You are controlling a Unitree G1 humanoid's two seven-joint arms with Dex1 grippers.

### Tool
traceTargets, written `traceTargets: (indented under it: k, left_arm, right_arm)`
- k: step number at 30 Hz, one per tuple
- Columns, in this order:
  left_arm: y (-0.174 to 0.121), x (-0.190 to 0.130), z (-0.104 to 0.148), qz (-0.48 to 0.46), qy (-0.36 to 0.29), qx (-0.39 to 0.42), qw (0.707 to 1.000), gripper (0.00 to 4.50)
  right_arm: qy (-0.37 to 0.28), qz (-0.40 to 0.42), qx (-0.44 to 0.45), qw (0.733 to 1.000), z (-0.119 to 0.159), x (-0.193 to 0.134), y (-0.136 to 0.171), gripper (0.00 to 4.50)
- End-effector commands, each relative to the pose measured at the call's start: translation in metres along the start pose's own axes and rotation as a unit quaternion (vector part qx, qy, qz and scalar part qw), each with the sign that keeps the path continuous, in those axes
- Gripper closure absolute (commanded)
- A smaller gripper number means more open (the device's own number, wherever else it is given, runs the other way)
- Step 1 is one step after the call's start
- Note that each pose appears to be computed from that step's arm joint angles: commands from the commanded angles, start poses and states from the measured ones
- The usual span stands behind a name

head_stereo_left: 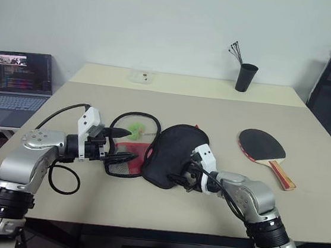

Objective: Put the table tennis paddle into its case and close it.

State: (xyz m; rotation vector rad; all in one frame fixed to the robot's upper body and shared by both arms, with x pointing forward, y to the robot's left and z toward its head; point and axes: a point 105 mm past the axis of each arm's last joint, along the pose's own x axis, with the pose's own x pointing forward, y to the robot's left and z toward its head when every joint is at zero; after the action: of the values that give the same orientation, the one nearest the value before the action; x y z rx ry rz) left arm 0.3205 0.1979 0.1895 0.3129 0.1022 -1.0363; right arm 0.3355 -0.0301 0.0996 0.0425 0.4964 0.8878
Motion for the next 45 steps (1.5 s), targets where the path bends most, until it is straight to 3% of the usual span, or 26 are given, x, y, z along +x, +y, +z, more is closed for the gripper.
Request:
traceTargets:
  k: [1, 3, 13, 18, 27, 35, 45]
  left_arm:
    - [0.003, -0.006, 0.010, 0.008, -0.009, 0.025, 1.000, 0.00]
    - [0.003, -0.006, 0.009, 0.008, -0.008, 0.024, 1.000, 0.00]
    - [-0.001, 0.000, 0.007, -0.002, -0.011, 0.025, 1.000, 0.00]
    - [-0.006, 0.006, 0.008, -0.016, -0.016, 0.026, 0.999, 0.00]
    - [-0.010, 0.017, 0.015, -0.060, -0.014, 0.044, 0.997, 0.00]
    - [-0.012, 0.028, 0.022, -0.085, -0.021, 0.051, 0.995, 0.00]
    - [-0.012, 0.038, 0.024, -0.100, -0.027, 0.052, 0.993, 0.00]
  right_arm:
    - [-0.025, -0.004, -0.022, 0.999, 0.015, 0.001, 0.001, 0.42]
    - [-0.025, -0.010, -0.021, 0.999, 0.014, 0.002, -0.001, 0.95]
    - [-0.024, -0.067, -0.004, 0.997, 0.017, -0.004, -0.031, 4.47]
    - [-0.031, -0.074, 0.033, 0.996, 0.023, -0.009, -0.040, 4.47]
    - [-0.027, -0.113, 0.024, 0.993, 0.034, -0.039, -0.072, 4.47]
    - [-0.031, -0.159, 0.062, 0.985, 0.028, -0.073, -0.096, 4.47]
    - [-0.063, -0.214, 0.105, 0.969, 0.017, -0.094, -0.103, 4.47]
